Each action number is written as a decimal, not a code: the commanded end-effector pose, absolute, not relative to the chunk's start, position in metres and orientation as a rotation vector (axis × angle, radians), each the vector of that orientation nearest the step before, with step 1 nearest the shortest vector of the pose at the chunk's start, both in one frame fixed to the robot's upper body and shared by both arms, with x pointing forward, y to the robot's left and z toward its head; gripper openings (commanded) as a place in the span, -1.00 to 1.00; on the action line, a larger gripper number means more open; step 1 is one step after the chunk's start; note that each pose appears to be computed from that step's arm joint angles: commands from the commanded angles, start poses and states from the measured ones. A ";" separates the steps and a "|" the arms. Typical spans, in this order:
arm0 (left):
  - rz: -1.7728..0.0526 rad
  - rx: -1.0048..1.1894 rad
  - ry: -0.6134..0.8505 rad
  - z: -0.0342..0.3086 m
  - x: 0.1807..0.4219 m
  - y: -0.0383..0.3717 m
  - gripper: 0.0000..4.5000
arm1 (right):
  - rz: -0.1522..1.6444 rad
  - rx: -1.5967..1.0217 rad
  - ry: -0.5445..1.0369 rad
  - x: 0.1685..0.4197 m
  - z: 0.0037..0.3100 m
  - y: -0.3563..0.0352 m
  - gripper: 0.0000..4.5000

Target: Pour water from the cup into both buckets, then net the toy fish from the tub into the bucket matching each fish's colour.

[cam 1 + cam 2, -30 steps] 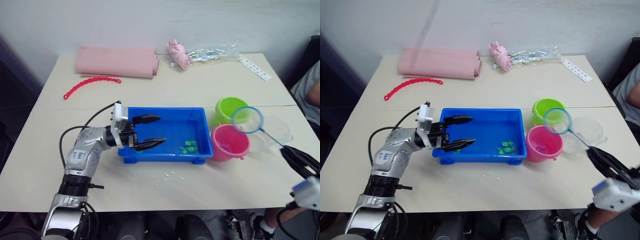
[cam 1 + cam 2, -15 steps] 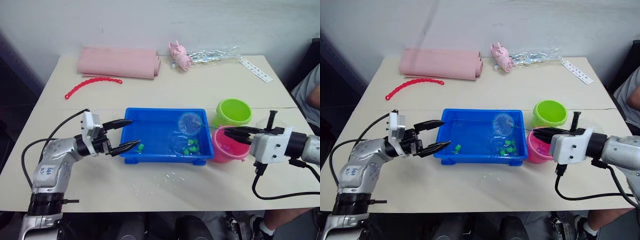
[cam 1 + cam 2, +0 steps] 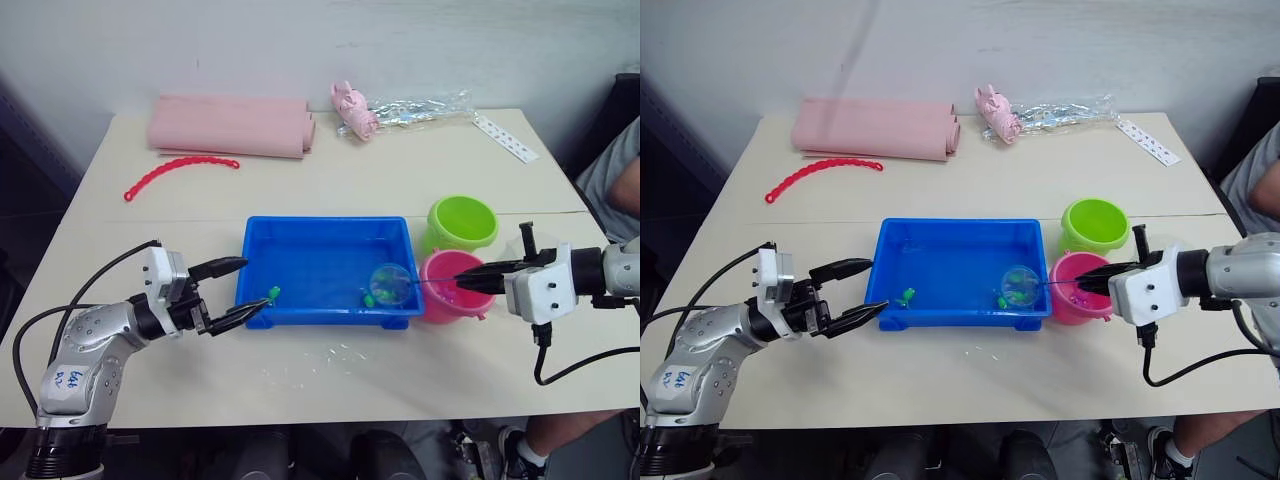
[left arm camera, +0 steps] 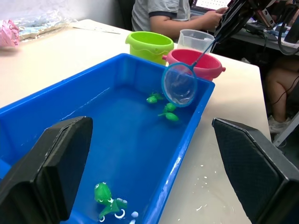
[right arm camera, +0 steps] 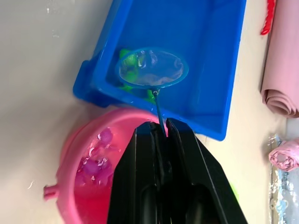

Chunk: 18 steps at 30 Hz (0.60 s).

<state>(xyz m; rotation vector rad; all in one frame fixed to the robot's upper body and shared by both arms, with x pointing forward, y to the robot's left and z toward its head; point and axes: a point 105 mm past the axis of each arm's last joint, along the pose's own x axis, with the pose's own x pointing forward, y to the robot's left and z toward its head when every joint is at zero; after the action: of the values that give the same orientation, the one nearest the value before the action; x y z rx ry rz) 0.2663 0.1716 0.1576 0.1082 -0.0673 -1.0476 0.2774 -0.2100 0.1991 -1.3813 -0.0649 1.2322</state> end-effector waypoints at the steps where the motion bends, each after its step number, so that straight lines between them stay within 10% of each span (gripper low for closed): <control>1: -1.058 0.108 -0.108 0.167 0.263 0.166 0.99 | 1.236 -1.427 -0.104 0.278 0.211 -0.207 -1.00; 18: -1.048 0.115 -0.126 0.171 0.269 0.166 0.99 | 1.256 -1.472 -0.049 0.280 0.203 -0.206 -1.00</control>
<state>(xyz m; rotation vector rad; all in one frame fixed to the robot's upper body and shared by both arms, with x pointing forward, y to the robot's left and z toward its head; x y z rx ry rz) 0.2702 0.1679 0.1614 0.1084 -0.0797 -1.0406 0.2807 -0.2067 0.1948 -1.4398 -0.0320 1.2769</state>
